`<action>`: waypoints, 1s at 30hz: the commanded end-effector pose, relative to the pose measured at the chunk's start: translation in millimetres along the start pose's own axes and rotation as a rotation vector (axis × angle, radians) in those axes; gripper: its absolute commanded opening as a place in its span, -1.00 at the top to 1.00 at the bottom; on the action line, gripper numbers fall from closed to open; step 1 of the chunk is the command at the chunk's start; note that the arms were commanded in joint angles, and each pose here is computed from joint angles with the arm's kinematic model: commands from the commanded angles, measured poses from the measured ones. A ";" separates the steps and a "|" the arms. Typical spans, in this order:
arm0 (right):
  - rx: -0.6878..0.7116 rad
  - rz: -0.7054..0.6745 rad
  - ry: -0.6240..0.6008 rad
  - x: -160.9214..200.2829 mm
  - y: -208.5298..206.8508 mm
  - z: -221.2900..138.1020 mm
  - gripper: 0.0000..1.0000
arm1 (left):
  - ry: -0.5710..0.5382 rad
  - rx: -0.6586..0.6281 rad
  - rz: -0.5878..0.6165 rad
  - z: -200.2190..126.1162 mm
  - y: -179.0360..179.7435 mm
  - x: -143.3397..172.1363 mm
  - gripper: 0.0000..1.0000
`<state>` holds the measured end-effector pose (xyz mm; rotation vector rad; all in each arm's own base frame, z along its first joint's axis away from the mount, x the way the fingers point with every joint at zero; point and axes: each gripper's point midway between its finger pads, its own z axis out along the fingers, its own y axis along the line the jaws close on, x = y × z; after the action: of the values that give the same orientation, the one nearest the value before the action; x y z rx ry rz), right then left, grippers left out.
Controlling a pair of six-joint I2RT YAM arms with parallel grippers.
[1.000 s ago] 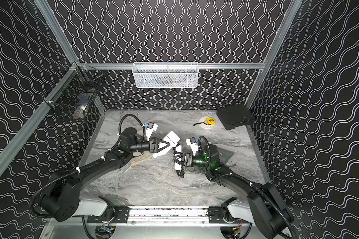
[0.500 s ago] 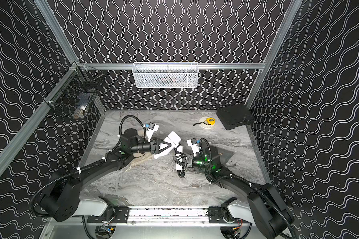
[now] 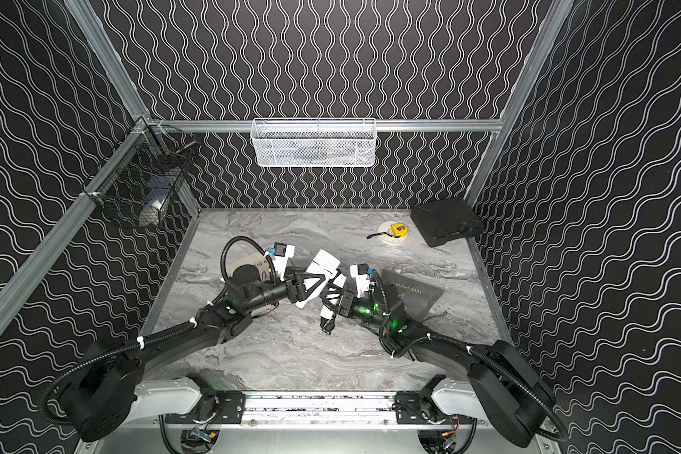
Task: Pack away hair dryers
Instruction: Fold the hair dryer.
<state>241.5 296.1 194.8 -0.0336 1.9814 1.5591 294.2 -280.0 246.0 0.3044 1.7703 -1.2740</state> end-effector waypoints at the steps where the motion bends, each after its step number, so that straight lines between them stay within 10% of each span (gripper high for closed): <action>1: -0.309 -0.104 -0.100 -25.7 82.2 -8.2 1.00 | 0.011 0.127 -0.022 -0.1 -30.5 7.1 1.00; 21: -0.422 -0.042 -0.160 -36.5 104.4 -13.2 1.00 | -0.008 0.125 -0.070 -1.8 -28.8 31.8 1.00; 30: -0.141 0.014 -0.171 -24.6 25.2 -24.6 0.21 | 0.008 0.058 0.024 -7.4 -34.5 -0.6 1.00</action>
<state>238.6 281.9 205.5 0.0258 1.8511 1.6003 286.1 -278.4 258.3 0.2220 1.7380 -1.2354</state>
